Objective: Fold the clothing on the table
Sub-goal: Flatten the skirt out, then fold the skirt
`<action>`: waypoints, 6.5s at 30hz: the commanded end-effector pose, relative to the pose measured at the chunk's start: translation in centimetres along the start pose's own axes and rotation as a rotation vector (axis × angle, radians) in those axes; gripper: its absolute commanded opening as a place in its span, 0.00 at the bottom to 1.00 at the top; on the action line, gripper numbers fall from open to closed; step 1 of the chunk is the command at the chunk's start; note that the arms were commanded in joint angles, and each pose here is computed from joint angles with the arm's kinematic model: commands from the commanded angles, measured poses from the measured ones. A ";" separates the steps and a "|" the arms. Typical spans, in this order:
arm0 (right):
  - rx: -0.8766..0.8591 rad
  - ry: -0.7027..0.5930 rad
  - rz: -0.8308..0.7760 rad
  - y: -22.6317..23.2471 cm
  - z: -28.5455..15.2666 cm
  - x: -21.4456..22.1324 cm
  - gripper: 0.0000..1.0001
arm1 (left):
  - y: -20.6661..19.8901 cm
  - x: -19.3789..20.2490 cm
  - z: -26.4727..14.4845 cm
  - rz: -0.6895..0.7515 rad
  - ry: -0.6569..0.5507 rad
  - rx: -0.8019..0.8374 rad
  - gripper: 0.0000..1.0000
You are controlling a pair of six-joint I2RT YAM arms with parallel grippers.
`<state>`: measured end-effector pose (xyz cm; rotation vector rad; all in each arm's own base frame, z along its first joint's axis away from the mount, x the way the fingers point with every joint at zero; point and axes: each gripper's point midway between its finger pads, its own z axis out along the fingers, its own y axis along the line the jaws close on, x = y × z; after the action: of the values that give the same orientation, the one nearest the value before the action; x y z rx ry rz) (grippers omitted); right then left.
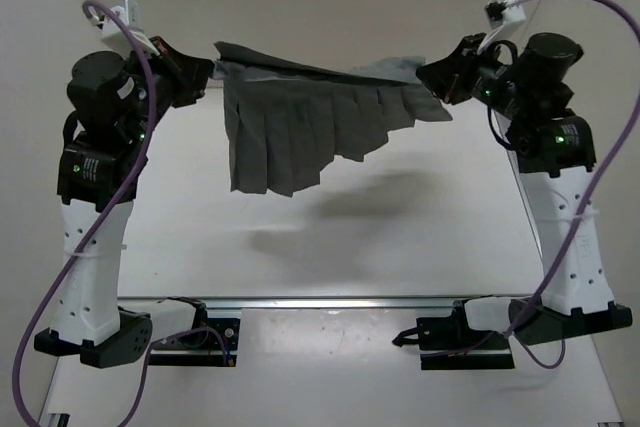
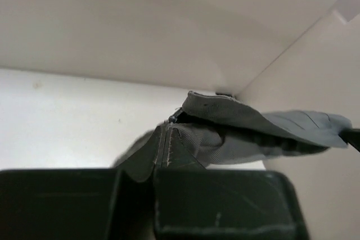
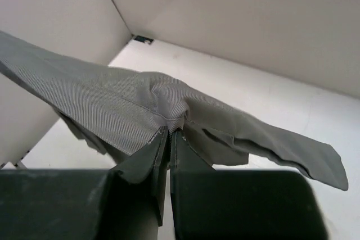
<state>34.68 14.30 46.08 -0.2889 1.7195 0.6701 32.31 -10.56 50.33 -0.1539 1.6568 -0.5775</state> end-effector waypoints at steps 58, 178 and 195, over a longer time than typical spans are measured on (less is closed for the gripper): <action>0.236 0.844 0.509 -5.1 -4.7 46.3 0.60 | 17.6 45.9 -8.9 -0.263 0.811 -0.289 0.63; 0.494 0.662 0.668 -14.5 -3.9 43.4 0.00 | 17.8 44.8 -5.2 -0.555 0.579 -0.380 0.00; 0.155 0.734 0.536 -4.9 4.1 42.6 0.00 | 22.7 25.7 1.5 0.073 0.400 -0.502 0.00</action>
<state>28.46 17.77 3.12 0.1087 2.6193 0.8477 32.43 -3.25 15.22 -0.5706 2.1316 -0.3013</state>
